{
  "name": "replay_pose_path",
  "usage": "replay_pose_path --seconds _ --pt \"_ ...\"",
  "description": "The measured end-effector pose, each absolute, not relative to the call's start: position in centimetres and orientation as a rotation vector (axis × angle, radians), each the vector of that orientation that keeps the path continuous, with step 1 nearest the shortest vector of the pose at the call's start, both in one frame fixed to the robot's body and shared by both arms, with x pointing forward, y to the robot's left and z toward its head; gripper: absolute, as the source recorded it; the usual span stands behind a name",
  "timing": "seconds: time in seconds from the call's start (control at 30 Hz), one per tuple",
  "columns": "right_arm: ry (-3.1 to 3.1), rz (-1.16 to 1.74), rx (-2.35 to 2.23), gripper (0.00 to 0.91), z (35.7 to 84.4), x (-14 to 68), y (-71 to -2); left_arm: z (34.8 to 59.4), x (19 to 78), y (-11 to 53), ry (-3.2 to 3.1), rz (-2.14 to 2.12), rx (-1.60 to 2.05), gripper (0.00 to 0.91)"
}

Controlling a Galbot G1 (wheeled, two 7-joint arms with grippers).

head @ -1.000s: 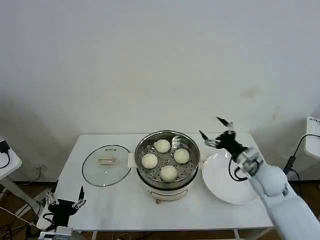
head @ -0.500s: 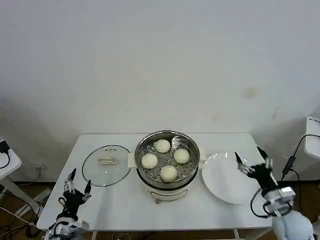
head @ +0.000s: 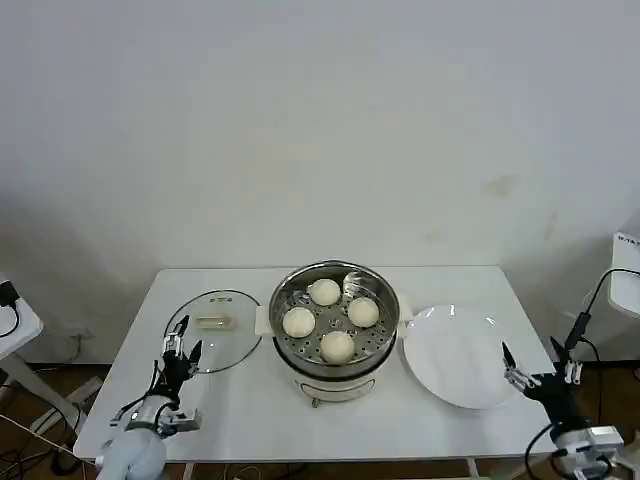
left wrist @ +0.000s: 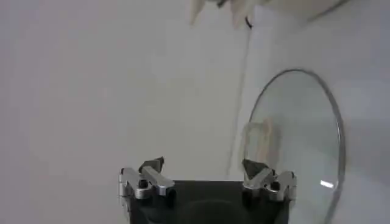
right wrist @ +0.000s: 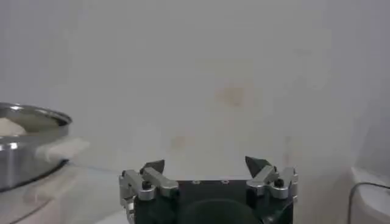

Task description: Take steamed baozi put them in steamer then cover it.

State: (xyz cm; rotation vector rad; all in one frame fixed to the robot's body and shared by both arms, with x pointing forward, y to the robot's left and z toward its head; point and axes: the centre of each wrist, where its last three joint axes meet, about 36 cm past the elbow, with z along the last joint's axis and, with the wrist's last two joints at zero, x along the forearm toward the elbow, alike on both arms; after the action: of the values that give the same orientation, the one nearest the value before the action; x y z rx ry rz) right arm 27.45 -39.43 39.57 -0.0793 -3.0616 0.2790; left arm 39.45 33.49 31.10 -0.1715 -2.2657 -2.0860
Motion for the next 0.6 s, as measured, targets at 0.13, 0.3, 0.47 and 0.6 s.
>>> replay_pose_path --seconds 0.13,0.3,0.47,0.6 --pt "-3.043 0.286 -0.117 0.907 39.8 26.5 -39.4 30.7 41.0 33.3 -2.237 -2.112 -0.195 0.907" --pt "-3.032 0.3 -0.133 0.907 40.2 25.6 -39.4 30.3 42.8 32.9 -2.212 -2.142 -0.211 0.907" --pt "-3.025 0.303 -0.144 0.907 40.5 25.0 -39.2 30.1 44.3 32.7 -2.193 -2.162 -0.218 0.907" --pt "-3.018 0.303 -0.147 0.907 40.5 24.6 -39.0 29.9 45.3 32.4 -2.184 -2.17 -0.223 0.907"
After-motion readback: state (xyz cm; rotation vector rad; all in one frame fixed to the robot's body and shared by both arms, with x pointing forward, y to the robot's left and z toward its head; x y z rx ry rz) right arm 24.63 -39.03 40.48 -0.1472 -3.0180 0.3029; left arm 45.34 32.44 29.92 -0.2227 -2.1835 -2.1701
